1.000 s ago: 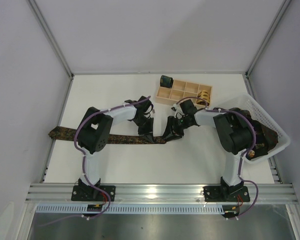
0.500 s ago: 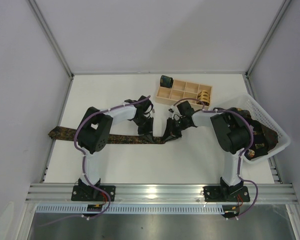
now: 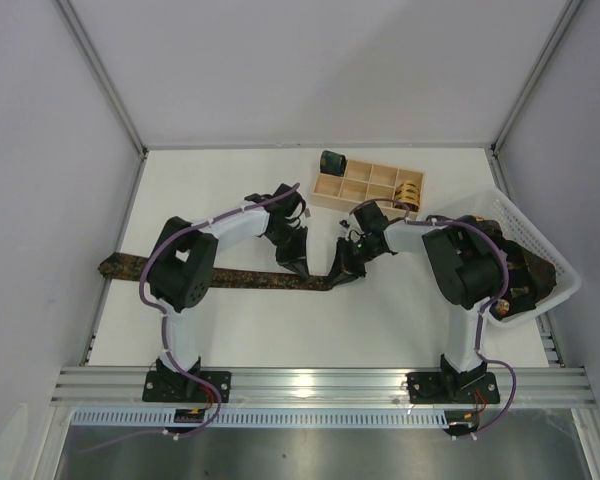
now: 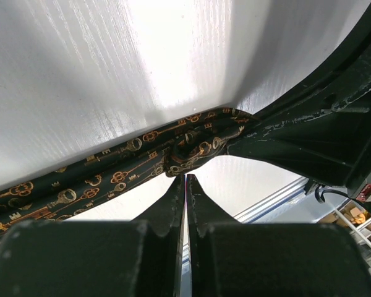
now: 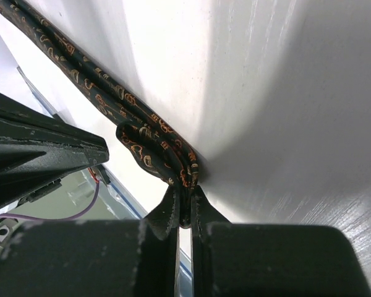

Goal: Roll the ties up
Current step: Roll the tie

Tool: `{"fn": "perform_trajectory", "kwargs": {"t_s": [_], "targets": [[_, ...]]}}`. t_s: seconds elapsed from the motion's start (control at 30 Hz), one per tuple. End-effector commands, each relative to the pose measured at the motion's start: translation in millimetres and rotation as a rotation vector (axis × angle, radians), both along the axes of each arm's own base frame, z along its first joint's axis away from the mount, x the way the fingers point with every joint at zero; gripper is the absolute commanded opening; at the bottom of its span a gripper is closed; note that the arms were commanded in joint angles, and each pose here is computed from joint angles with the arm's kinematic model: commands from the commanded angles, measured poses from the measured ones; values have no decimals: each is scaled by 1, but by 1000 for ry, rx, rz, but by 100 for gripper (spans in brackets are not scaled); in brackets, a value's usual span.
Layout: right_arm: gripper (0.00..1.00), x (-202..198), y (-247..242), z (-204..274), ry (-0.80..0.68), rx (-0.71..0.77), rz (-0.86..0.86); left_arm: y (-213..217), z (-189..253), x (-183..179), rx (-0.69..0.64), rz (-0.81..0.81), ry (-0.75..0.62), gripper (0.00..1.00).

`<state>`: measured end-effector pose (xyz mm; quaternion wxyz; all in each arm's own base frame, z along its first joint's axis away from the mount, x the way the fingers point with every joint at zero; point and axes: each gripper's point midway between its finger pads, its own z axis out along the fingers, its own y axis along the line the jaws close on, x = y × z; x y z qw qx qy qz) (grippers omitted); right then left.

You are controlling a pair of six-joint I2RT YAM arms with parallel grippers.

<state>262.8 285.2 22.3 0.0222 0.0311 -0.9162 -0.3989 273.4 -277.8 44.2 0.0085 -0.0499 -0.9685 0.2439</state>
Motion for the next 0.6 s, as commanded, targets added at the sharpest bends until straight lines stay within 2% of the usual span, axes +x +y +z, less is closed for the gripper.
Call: {"fn": "perform_trajectory", "kwargs": {"t_s": [0.0,0.57], "targets": [[0,6,5,23,-45,17,-6,-4,15,12,-25,-7,-55,7],[0,-7,13,56,-60,33,14,-28,-16,4,-32,-61,-3,7]]}}
